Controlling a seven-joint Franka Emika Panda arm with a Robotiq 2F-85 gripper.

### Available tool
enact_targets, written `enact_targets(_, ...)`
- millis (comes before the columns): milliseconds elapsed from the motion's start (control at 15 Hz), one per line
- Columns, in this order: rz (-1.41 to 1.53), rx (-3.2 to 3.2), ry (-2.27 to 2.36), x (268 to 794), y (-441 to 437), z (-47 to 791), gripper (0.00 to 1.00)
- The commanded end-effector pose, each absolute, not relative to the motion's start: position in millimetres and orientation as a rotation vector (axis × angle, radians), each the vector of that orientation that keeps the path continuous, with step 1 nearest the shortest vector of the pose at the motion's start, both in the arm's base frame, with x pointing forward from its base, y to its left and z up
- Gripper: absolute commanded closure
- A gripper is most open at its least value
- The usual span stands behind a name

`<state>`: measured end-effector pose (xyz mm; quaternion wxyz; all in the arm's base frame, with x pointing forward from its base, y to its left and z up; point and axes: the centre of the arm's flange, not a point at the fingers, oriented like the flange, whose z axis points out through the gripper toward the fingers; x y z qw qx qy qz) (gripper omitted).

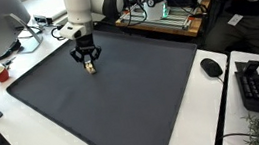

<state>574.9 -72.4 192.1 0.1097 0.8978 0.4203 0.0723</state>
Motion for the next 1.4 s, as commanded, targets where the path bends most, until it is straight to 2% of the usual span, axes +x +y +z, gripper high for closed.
enact_targets(0,0.193,2.629,1.212,579,-72,190,0.34)
enact_targets(333,0.223,2.622,1.208,570,-70,203,0.00)
enact_targets(733,0.292,2.626,1.144,548,-76,253,0.00)
enact_targets(933,0.335,2.645,1.336,524,-74,269,0.00)
enact_targets(1000,0.312,2.629,1.226,552,-70,246,0.00)
enact_targets(1333,0.324,2.620,1.316,532,-60,254,0.00)
